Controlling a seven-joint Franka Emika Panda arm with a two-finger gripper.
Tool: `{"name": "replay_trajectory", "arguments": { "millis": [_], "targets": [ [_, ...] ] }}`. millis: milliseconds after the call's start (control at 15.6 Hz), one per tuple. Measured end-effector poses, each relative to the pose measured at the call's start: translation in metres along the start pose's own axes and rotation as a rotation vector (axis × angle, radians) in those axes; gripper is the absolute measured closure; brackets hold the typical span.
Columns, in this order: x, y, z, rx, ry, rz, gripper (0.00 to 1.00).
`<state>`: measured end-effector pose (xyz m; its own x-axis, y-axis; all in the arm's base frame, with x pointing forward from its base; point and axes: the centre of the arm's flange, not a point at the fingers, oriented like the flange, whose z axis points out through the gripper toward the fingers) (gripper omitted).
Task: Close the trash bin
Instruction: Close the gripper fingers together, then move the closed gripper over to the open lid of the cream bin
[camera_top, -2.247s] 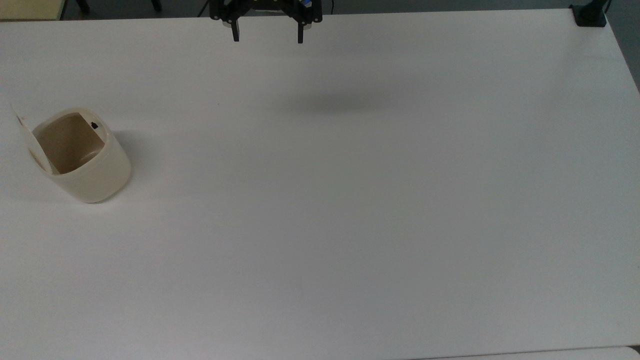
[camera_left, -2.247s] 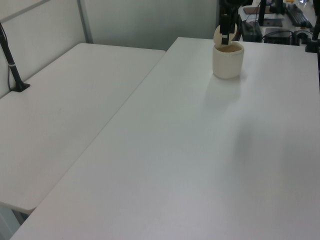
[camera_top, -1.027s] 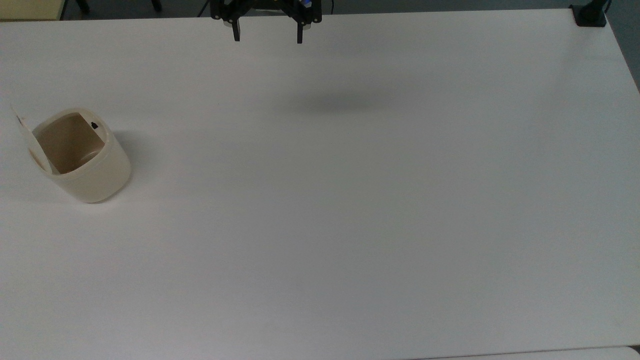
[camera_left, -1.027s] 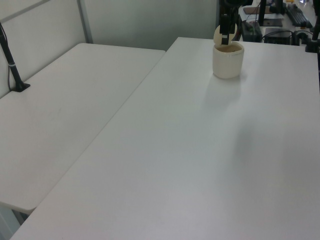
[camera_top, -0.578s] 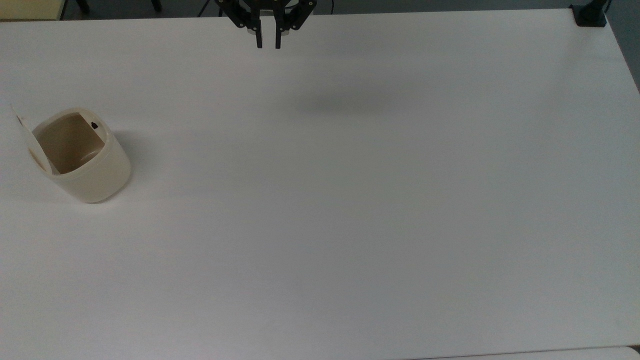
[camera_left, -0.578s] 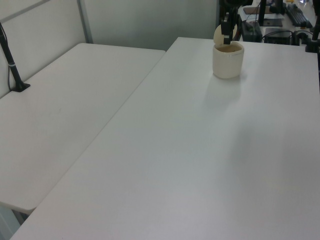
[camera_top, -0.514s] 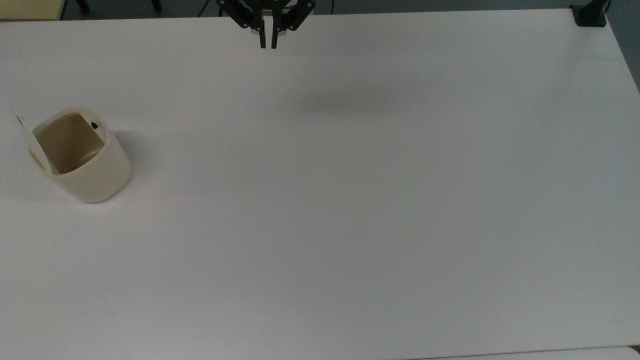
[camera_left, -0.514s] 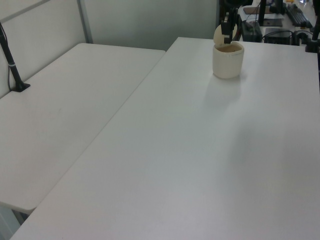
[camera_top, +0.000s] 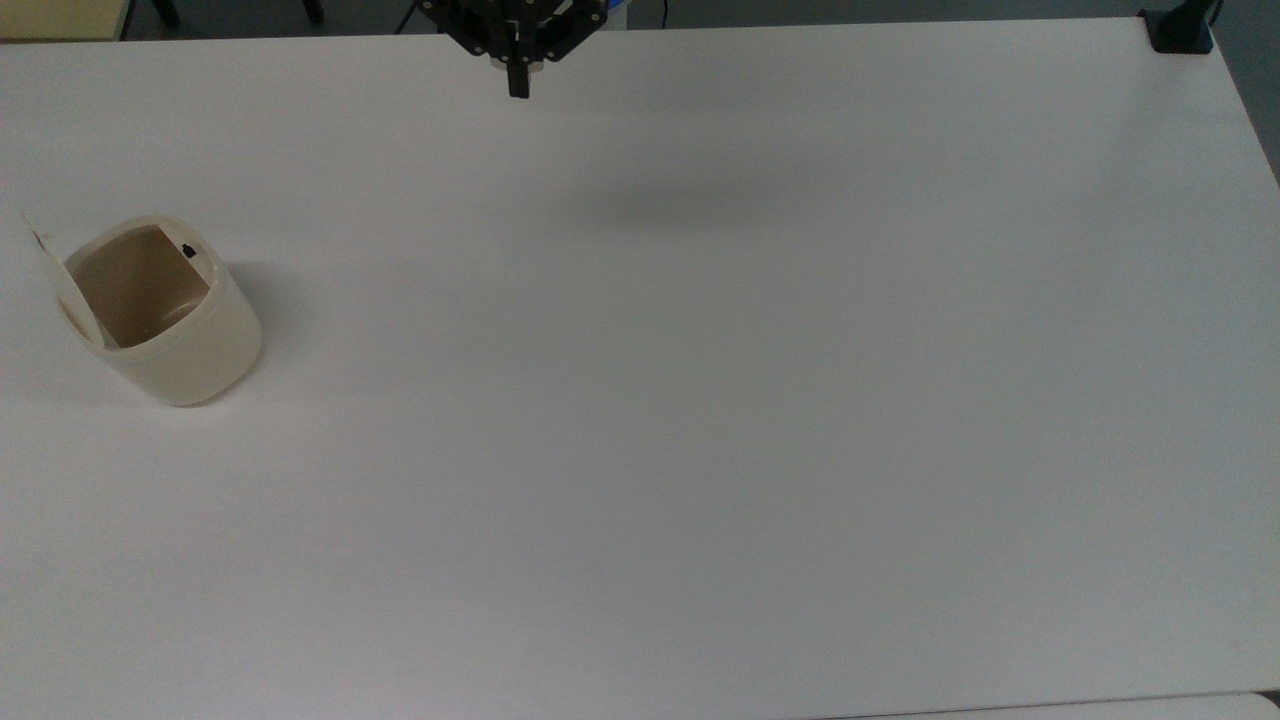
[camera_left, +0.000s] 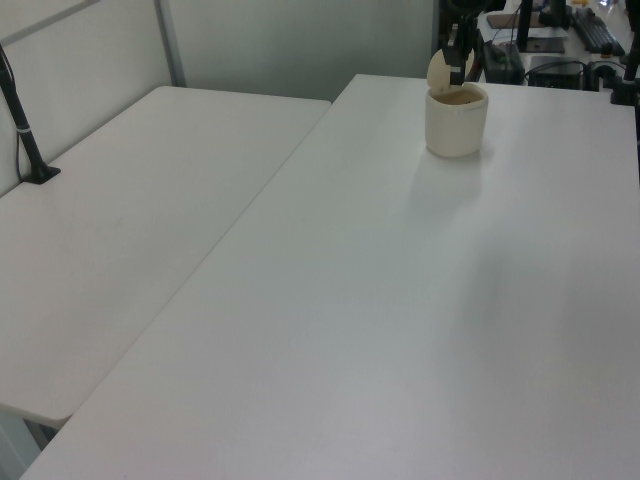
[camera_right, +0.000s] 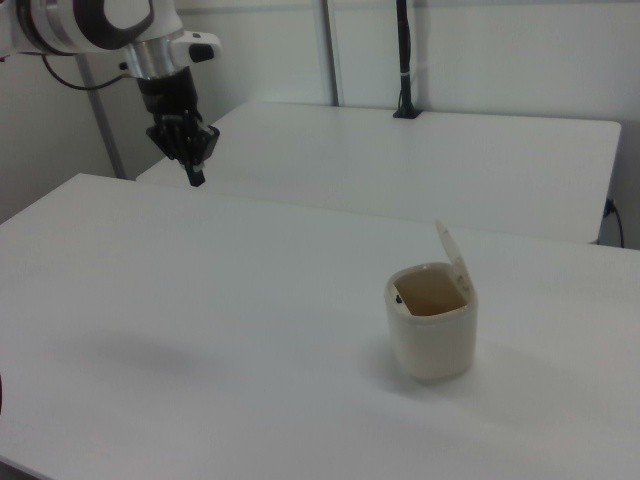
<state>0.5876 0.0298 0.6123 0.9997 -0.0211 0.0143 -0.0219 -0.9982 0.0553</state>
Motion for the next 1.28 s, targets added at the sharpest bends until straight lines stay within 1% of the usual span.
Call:
{"name": "replay_trajectory", "arguments": {
  "millis": [193,321,514,706,835,1027,1156,1284],
  "targets": [
    [0.005,0.050,0.000,-0.001,0.018,0.092,0.99],
    [0.007,0.089,-0.002,-0.003,0.055,0.176,0.99],
    [0.010,0.147,-0.009,-0.009,0.151,0.295,0.99],
    [0.012,0.197,-0.010,-0.023,0.239,0.376,0.99],
    [0.019,0.226,-0.002,-0.035,0.303,0.435,0.99],
    [0.033,0.268,0.013,-0.044,0.429,0.568,0.99],
    [0.038,0.289,0.024,-0.050,0.478,0.624,0.99],
    [0.039,0.307,0.034,-0.057,0.498,0.656,0.99]
  ]
}}
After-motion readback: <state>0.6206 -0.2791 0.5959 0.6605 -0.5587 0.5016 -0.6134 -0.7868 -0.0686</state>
